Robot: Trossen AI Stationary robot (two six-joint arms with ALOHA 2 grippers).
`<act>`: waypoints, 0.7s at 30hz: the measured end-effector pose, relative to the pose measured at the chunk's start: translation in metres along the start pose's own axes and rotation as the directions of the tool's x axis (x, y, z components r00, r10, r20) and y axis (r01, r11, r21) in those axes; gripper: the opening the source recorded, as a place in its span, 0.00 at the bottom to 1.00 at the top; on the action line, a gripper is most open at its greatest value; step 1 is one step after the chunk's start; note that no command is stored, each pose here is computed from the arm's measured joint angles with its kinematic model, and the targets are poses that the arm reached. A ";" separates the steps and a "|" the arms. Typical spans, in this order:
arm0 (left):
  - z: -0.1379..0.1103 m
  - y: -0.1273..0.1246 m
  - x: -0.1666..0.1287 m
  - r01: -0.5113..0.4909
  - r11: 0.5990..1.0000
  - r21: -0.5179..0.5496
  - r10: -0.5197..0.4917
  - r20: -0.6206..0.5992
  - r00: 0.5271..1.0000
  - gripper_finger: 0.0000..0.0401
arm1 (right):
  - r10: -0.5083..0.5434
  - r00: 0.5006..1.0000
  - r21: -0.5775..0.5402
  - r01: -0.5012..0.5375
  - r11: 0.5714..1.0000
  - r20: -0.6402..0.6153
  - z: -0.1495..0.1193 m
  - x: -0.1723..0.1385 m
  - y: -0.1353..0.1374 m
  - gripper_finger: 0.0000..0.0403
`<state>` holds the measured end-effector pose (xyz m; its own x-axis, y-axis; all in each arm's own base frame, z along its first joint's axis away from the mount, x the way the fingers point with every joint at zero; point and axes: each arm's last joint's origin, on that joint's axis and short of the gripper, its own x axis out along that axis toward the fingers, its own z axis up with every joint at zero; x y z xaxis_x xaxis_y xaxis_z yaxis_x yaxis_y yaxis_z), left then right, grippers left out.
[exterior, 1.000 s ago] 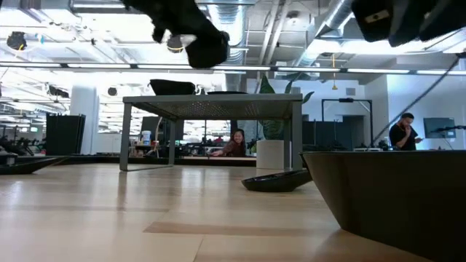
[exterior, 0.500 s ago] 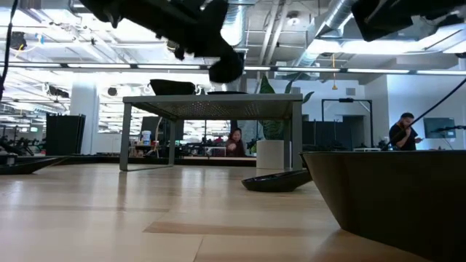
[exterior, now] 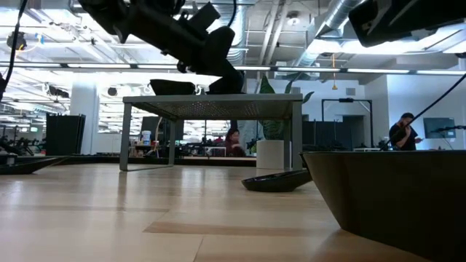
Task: Pick & Place Mini shaped plates
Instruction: Stack the black leaf shaped plate on top of the black leaf shaped plate on the shelf, then stack the black leaf shaped plate on top of the stacked black leaf shaped plates on the shelf
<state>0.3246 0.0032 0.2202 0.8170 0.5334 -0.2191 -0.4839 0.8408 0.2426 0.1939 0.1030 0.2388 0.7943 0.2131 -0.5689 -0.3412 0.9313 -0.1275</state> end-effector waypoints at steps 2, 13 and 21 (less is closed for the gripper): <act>0.000 0.003 0.002 -0.009 1.000 0.010 0.009 -0.002 1.000 0.04 | 0.000 1.000 0.000 0.000 1.000 -0.002 0.000 0.000 0.000 0.27; 0.000 -0.002 -0.001 0.022 0.996 0.084 -0.022 0.003 1.000 0.18 | 0.000 1.000 0.018 0.000 1.000 -0.001 0.000 0.000 0.000 0.27; 0.017 -0.026 -0.032 0.126 0.989 0.074 -0.132 0.088 0.987 0.20 | 0.000 1.000 0.031 0.000 1.000 -0.001 0.000 0.000 0.000 0.27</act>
<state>0.3167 -0.0375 0.2373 0.8982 0.4075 -0.1648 -0.3530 0.8921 0.2820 0.1939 0.1030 0.2386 0.7936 0.2127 -0.5700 -0.3256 0.9399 -0.1025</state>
